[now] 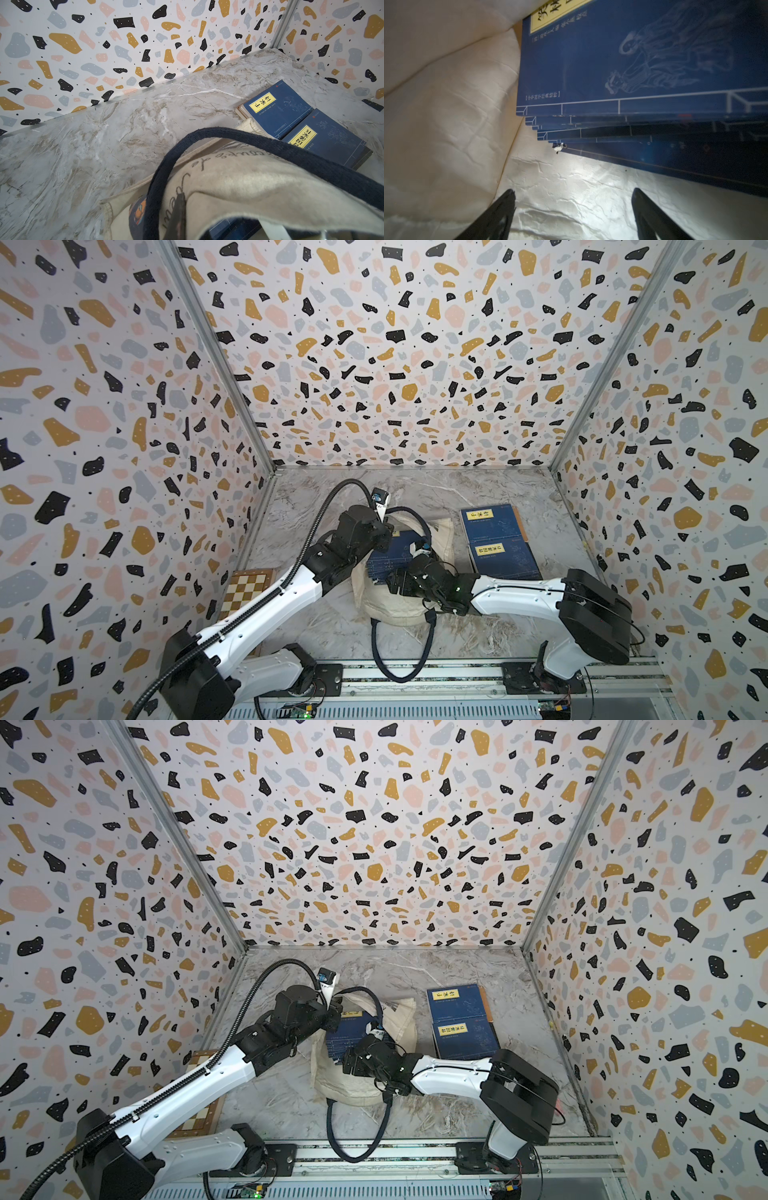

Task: Take out the books from the canvas bag
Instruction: Pick up the book from the canvas bag.

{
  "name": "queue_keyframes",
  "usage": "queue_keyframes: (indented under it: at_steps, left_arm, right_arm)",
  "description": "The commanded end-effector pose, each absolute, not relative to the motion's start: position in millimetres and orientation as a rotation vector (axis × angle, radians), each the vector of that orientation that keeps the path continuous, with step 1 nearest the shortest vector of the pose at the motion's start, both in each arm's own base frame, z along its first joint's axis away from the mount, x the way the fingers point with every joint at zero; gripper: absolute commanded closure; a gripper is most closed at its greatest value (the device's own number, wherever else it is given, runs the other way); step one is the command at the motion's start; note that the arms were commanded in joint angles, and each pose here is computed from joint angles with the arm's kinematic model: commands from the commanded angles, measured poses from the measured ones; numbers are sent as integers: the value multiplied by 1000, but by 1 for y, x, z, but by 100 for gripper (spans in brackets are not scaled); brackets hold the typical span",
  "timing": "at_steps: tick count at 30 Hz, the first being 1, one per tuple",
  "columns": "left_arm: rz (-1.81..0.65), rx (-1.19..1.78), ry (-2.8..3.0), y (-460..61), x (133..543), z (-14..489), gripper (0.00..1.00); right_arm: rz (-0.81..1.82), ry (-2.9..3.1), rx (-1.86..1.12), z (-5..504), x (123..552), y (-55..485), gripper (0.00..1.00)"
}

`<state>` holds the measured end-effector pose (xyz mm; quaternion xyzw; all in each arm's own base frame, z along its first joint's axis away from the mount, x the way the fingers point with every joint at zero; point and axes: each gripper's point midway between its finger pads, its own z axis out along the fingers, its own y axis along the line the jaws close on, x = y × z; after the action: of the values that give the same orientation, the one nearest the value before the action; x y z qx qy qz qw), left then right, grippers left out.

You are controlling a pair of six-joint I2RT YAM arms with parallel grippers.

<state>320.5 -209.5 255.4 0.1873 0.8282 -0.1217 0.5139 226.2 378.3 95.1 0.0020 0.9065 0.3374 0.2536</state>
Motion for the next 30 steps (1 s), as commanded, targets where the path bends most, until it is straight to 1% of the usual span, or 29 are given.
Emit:
queue_keyframes:
  at_steps: [1,5,8,14,20,25,30]
  left_arm:
    - [-340,416,1882,-209,322,283,100]
    - [-376,426,1838,-210,316,290,100]
    - [-392,424,1802,-209,312,298,100]
    - [-418,423,1775,-210,308,302,100]
    - [-422,427,1773,-210,307,304,100]
    - [-428,431,1773,-211,306,304,100]
    - [-424,432,1767,-210,305,306,100]
  right_arm:
    - [1009,2475,123,100,237,387,11]
    - [969,2432,168,104,256,386,12]
    - [927,2384,184,115,271,382,16]
    - [938,2334,213,129,288,385,24]
    - [902,2397,299,107,294,383,26]
    - [860,2355,414,107,307,372,29]
    - [901,2396,493,94,308,374,29]
